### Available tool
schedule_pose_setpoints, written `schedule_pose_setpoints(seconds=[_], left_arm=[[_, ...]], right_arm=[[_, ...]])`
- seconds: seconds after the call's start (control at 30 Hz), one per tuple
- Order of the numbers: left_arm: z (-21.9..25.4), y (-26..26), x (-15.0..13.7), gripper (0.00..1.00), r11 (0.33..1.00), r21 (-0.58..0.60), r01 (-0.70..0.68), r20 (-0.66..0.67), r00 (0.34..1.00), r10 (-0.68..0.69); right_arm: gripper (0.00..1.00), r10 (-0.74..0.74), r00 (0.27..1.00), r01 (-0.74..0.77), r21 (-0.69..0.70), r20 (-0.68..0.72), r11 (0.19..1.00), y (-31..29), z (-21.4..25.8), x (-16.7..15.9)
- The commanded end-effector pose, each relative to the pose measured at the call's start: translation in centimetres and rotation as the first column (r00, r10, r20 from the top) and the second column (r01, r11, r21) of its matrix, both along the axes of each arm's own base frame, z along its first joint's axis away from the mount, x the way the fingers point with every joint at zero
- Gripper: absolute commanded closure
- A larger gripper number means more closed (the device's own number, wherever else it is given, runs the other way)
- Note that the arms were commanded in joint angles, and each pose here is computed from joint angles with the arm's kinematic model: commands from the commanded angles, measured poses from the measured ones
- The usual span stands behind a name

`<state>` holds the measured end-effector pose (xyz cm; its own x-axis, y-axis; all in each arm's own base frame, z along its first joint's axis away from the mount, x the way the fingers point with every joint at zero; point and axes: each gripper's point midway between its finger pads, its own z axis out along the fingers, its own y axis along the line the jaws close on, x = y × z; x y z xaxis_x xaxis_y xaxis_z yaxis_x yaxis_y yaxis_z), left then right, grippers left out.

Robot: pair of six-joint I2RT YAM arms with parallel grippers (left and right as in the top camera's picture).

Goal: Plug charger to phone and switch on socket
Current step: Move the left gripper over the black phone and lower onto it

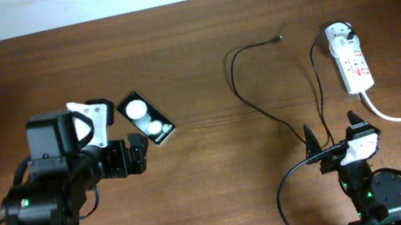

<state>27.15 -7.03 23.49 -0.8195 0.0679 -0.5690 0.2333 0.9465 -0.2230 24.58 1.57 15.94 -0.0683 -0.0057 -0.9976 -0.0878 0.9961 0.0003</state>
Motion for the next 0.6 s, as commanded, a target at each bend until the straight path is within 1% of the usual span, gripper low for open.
schedule_pose_setpoints(seconds=[0.0, 0.03, 0.07, 0.13, 0.2, 0.23, 0.33, 0.4, 0.47, 0.5, 0.57], left_arm=[[-0.5, -2.8, -0.4, 0.01, 0.985, -0.154, 0.082, -0.085, 0.992, -0.095], [-0.8, -2.9, 0.3, 0.01, 0.984, -0.161, 0.08, -0.087, 0.992, -0.094], [-1.2, -2.7, 0.8, 0.01, 0.984, -0.178, 0.004, -0.128, 0.991, -0.028], [-2.2, -0.1, 1.6, 0.01, 0.967, -0.099, -0.235, -0.186, 0.959, 0.214], [-1.7, 1.7, 2.1, 0.01, 0.911, -0.021, -0.412, -0.163, 0.9, 0.403], [-0.8, 2.1, 2.4, 0.01, 0.882, -0.012, -0.471, -0.14, 0.874, 0.465], [2.0, 2.1, 3.5, 0.01, 0.845, -0.029, -0.534, -0.083, 0.843, 0.531], [2.9, 2.1, 4.9, 0.0, 0.817, 0.009, -0.576, -0.099, 0.813, 0.574], [2.4, 2.0, 6.4, 0.01, 0.799, 0.052, -0.599, -0.146, 0.787, 0.6], [1.4, 1.7, 7.4, 0.01, 0.78, 0.082, -0.62, -0.19, 0.759, 0.623], [-1.5, 1.2, 9.0, 0.01, 0.767, 0.13, -0.628, -0.254, 0.727, 0.638]], right_arm=[[0.01, -0.009, 1.0, 0.009, -0.006, -0.003, 1.0, -0.2, -0.2, 0.0], [0.01, -0.009, 1.0, 0.009, -0.006, -0.003, 1.0, -0.2, -0.2, 0.0], [0.01, -0.009, 1.0, 0.009, -0.006, -0.003, 1.0, -0.2, -0.2, 0.0], [0.01, -0.009, 1.0, 0.009, -0.006, -0.003, 1.0, -0.2, -0.2, 0.0], [0.01, -0.009, 1.0, 0.009, -0.006, -0.003, 1.0, -0.2, -0.2, 0.0], [0.01, -0.009, 1.0, 0.009, -0.006, -0.003, 1.0, -0.2, -0.2, 0.0], [0.01, -0.009, 1.0, 0.009, -0.006, -0.003, 1.0, -0.2, -0.2, 0.0], [0.01, -0.009, 1.0, 0.009, -0.006, -0.003, 1.0, -0.2, -0.2, 0.0], [0.01, -0.009, 1.0, 0.009, -0.006, -0.003, 1.0, -0.2, -0.2, 0.0], [0.01, -0.009, 1.0, 0.009, -0.006, -0.003, 1.0, -0.2, -0.2, 0.0], [0.01, -0.009, 1.0, 0.009, -0.006, -0.003, 1.0, -0.2, -0.2, 0.0]])
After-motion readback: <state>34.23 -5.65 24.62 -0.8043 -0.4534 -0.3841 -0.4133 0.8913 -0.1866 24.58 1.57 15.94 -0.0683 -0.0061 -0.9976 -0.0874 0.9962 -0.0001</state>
